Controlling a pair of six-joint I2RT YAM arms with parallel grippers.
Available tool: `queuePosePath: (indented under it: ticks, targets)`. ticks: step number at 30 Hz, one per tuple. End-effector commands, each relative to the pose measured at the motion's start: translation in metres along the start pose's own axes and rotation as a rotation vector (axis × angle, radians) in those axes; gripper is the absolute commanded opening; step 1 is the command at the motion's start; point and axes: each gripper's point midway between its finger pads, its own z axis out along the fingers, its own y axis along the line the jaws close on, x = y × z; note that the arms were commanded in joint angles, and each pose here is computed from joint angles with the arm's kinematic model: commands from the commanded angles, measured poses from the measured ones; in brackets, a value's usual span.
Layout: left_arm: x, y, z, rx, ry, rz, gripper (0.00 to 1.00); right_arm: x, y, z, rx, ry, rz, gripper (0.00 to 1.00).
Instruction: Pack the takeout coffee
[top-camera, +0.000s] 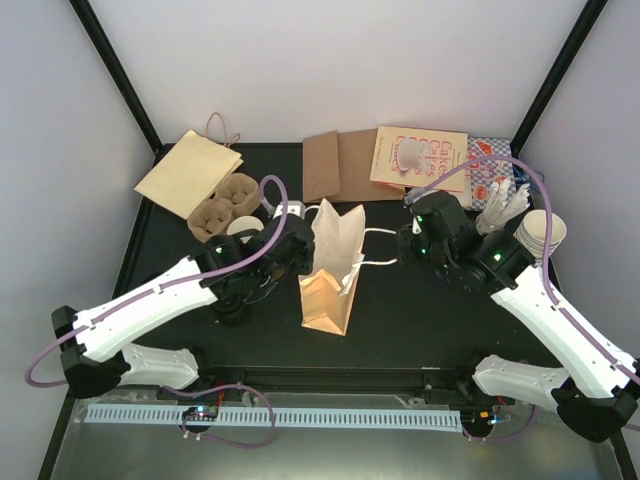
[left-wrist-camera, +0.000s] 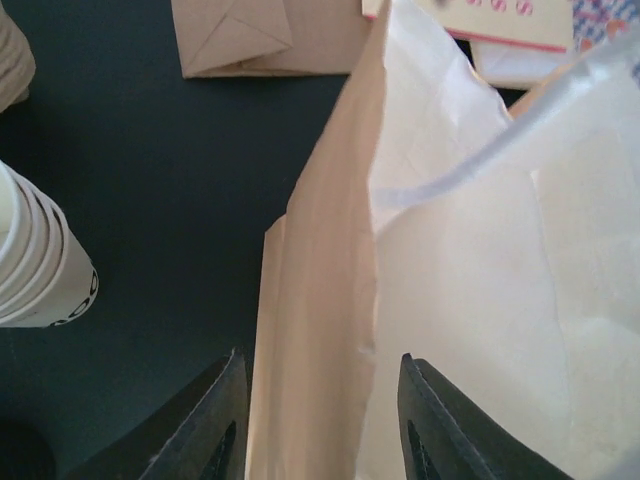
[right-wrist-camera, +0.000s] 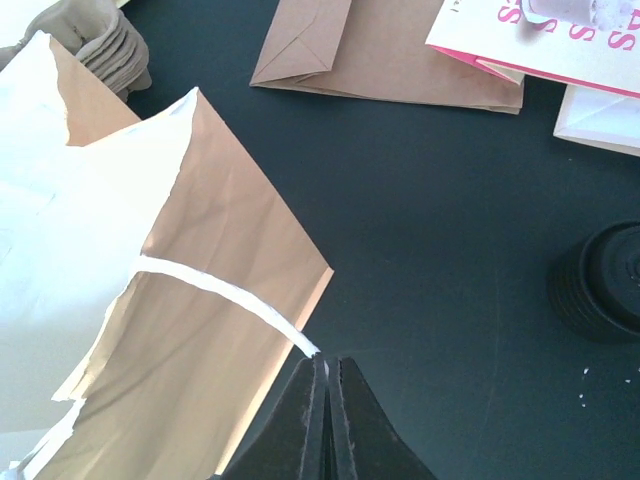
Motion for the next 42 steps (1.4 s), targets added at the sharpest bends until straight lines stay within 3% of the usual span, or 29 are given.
queuePosePath:
  ticks: [1, 6, 8, 13, 22, 29, 40, 42]
  targets:
    - [0.006, -0.004, -0.001, -0.013, 0.085, 0.077, 0.45, -0.007, 0.007, -0.004, -0.046, -0.026, 0.001, 0.01]
    - [0.011, 0.000, 0.006, -0.077, 0.141, 0.147, 0.48, -0.006, 0.008, -0.003, -0.046, -0.019, -0.006, 0.01]
    - [0.010, 0.006, 0.006, -0.123, 0.146, 0.156, 0.39, -0.005, 0.007, -0.002, -0.040, -0.015, -0.007, 0.01]
    - [0.005, 0.024, 0.006, -0.245, 0.139, 0.184, 0.03, -0.001, -0.007, -0.005, 0.027, -0.005, -0.003, 0.01]
    - [-0.016, 0.044, 0.006, -0.385, 0.083, 0.196, 0.02, 0.001, -0.038, -0.018, 0.145, -0.016, 0.040, 0.01]
    - [-0.025, 0.029, 0.013, -0.344, 0.065, 0.227, 0.02, -0.005, -0.023, -0.019, 0.064, -0.028, 0.024, 0.01]
    - [-0.055, -0.003, 0.037, -0.233, 0.015, 0.230, 0.02, -0.042, 0.026, -0.033, -0.168, -0.081, -0.022, 0.41]
    - [-0.062, -0.004, 0.042, -0.232, 0.012, 0.228, 0.02, -0.050, 0.031, -0.042, -0.196, -0.103, -0.025, 0.53]
